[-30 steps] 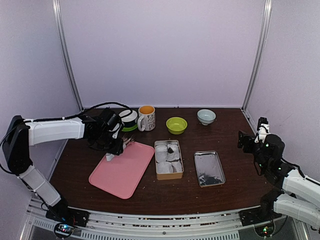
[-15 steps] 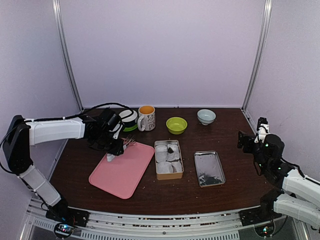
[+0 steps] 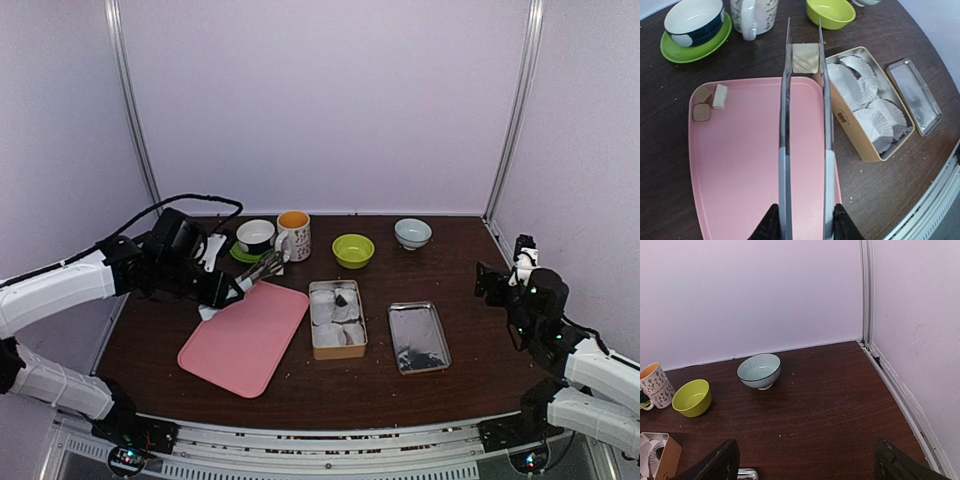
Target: Pack the chocolate
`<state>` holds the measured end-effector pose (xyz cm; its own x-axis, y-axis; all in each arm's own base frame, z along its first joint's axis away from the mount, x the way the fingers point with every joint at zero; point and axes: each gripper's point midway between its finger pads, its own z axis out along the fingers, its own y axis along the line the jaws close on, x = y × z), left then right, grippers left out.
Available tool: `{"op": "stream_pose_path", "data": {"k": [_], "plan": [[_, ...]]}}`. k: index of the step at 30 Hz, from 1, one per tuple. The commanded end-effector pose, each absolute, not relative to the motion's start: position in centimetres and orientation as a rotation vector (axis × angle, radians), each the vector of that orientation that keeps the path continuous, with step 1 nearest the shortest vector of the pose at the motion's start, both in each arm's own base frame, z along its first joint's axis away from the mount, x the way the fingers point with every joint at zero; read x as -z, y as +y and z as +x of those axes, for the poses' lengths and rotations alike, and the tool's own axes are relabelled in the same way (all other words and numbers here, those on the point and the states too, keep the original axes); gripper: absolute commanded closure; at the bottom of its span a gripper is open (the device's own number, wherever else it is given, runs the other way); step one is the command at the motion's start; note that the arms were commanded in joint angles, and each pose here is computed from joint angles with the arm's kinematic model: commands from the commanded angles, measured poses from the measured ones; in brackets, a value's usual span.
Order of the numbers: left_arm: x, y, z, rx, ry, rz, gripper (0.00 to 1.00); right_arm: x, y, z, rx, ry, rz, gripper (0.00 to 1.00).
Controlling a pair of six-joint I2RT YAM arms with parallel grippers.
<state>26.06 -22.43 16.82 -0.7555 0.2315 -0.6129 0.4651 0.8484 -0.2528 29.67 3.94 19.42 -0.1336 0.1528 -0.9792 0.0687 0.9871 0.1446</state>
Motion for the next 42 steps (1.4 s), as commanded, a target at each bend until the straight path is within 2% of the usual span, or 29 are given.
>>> {"op": "stream_pose_path", "data": {"k": [1, 16, 25, 42], "plan": [[-20.6, -25.5, 24.8, 0.733, 2.254, 0.596, 0.72, -20.4, 3.9, 29.9, -0.073, 1.687, 0.165, 0.07], [-18.6, -32.4, 20.9, 0.791, 2.23, 0.913, 0.72, -20.3, 4.0, 29.8, -0.074, 1.689, 0.163, 0.07], [-15.1, -32.8, 22.0, 0.66, 2.322, 0.931, 0.73, -20.3, 4.1, 30.0, -0.073, 1.699, 0.16, 0.07], [-13.8, -32.3, 26.0, 0.357, 2.362, 0.901, 0.74, -20.3, 4.0, 29.9, -0.073, 1.692, 0.165, 0.07]]}}
